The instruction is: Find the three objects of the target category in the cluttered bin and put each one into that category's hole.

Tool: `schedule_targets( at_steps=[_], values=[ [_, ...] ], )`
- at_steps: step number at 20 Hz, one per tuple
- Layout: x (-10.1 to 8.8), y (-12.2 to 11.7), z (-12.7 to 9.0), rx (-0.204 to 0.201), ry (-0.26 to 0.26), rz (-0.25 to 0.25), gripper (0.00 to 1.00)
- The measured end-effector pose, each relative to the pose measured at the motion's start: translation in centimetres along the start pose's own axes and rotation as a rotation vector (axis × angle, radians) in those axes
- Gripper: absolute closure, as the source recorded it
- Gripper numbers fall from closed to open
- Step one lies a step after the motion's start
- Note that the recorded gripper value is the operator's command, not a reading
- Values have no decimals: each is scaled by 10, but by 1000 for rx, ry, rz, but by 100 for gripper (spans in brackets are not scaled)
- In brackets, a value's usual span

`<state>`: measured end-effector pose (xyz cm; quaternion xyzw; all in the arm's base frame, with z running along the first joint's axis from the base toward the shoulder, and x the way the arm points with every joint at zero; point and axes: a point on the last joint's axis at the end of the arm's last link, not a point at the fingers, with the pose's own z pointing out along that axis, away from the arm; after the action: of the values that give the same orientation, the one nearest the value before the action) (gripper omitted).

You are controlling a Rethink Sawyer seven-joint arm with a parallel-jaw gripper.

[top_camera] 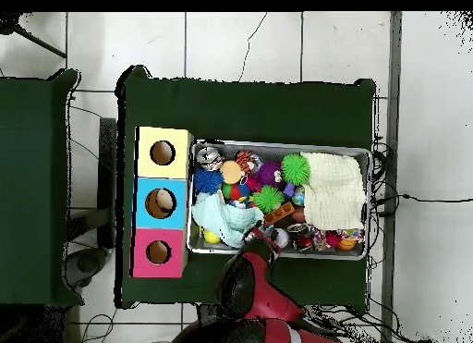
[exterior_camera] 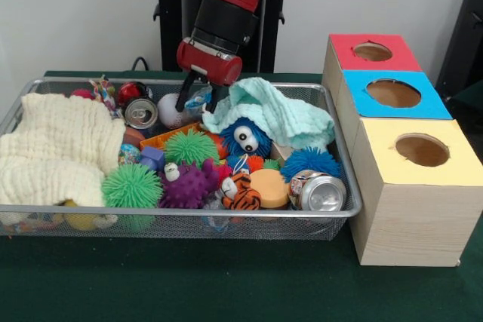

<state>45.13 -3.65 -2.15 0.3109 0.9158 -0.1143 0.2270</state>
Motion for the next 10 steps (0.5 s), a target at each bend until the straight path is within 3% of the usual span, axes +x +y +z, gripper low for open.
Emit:
schedule_targets(
  at_steps=[10],
  values=[
    [10, 2, 5, -38, -18, -12, 0]
  ],
)
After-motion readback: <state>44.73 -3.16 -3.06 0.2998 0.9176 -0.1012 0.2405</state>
